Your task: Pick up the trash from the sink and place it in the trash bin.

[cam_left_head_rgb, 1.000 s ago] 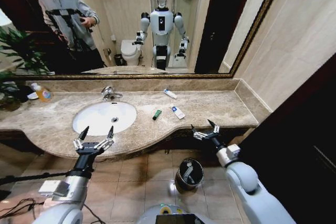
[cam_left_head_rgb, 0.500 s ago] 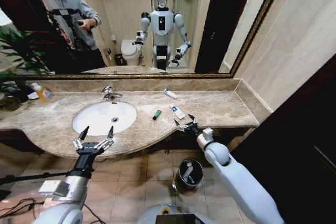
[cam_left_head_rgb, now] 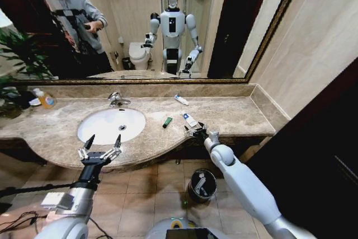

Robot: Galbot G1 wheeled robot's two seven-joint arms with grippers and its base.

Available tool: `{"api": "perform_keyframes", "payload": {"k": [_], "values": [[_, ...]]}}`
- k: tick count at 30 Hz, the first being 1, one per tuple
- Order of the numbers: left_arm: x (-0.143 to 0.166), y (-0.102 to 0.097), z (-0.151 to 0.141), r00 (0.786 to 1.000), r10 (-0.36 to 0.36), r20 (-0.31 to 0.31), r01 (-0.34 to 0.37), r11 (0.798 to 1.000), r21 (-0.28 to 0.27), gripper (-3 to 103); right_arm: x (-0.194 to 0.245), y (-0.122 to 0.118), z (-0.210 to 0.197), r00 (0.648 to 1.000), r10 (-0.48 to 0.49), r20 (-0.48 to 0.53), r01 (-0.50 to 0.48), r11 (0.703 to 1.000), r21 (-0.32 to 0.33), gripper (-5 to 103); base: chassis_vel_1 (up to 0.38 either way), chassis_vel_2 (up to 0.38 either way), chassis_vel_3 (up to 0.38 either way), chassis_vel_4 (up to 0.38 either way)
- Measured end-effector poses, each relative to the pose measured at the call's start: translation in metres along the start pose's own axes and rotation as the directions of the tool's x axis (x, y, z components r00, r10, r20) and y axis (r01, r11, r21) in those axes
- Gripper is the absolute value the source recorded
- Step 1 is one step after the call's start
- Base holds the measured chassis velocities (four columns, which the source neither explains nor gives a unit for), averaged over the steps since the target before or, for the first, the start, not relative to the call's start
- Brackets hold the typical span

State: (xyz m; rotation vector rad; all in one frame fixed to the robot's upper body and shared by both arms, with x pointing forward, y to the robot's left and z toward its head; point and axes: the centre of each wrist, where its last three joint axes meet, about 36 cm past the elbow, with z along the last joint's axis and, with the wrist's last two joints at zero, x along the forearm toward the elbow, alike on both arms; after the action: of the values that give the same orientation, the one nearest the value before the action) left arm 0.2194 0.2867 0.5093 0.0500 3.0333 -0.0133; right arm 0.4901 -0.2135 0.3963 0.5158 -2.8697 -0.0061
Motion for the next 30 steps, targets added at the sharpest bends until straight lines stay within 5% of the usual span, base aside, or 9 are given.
{"api": "perform_keyframes", "payload": {"k": [5, 25, 30], "values": [[0.0000, 0.0000, 0.0000, 1.000, 0.000, 0.000, 0.000, 1.000, 0.000, 100, -0.0028, -0.0014, -0.0011, 1.000, -0.001, -0.002, 0.001, 1.000, -0.008, 88, 0.000, 0.000, 0.000, 0.000], [0.0000, 0.0000, 0.0000, 1.000, 0.000, 0.000, 0.000, 1.000, 0.000, 100, -0.0037, -0.0022, 0.0045, 1.000, -0.030, 0.000, 0.030, 0.999, -0.019, 7, 0.000, 0.000, 0.000, 0.000], [0.0000, 0.0000, 0.0000, 1.000, 0.000, 0.000, 0.000, 1.000, 0.000, 100, -0.0016, -0.0029, 0.0027, 0.999, -0.039, 0.006, 0.039, 0.999, -0.014, 1, 0.000, 0.000, 0.000, 0.000]]}}
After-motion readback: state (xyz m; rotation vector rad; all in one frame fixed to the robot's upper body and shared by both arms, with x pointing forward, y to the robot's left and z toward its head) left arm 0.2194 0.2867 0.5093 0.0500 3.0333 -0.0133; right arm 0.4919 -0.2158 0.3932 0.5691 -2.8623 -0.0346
